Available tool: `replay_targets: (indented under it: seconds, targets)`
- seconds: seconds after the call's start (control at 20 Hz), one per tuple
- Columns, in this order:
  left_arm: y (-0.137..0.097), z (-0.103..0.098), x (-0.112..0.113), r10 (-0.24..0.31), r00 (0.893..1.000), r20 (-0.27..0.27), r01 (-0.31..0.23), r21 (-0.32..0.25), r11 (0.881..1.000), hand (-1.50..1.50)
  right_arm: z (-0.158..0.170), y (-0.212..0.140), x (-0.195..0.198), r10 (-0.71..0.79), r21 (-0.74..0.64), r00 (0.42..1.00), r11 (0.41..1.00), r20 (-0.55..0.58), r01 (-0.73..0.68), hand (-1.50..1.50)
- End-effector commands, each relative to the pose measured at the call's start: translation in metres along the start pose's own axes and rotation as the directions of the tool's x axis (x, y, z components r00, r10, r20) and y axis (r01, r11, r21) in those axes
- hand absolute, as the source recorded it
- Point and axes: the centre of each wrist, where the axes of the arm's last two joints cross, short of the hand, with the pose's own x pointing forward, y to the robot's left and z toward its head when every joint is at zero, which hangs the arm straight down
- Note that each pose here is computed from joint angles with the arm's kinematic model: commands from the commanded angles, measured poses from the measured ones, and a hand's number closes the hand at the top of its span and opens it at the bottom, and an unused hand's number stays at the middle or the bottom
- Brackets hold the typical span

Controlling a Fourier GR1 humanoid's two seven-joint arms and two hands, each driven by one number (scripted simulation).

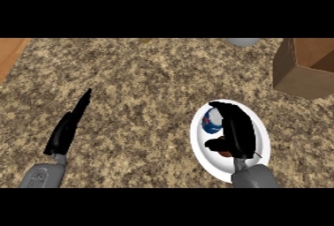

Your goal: Pick the can from the plate and place it in the cardboard box

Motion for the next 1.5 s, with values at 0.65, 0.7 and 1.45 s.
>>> replay_targets:
  seconds: [0.65, 0.7, 1.45]
  targets:
    - [0.012, 0.003, 0.017, 0.001, 1.000, 0.002, -0.001, -0.002, 1.000, 0.00, 0.017, -0.002, -0.011, 0.133, -0.341, 0.991, 0.931, -0.016, -0.130, 1.50]
    - [0.019, -0.016, 0.000, 0.001, 1.000, -0.001, -0.001, 0.010, 1.000, 0.00, -0.027, -0.009, 0.013, 0.160, -0.249, 0.987, 0.955, -0.032, -0.163, 1.50]
    - [0.005, -0.003, 0.004, -0.012, 1.000, -0.002, 0.012, 0.004, 1.000, 0.00, -0.168, -0.124, 0.082, 0.399, 0.026, 0.901, 0.916, -0.169, -0.400, 1.50]
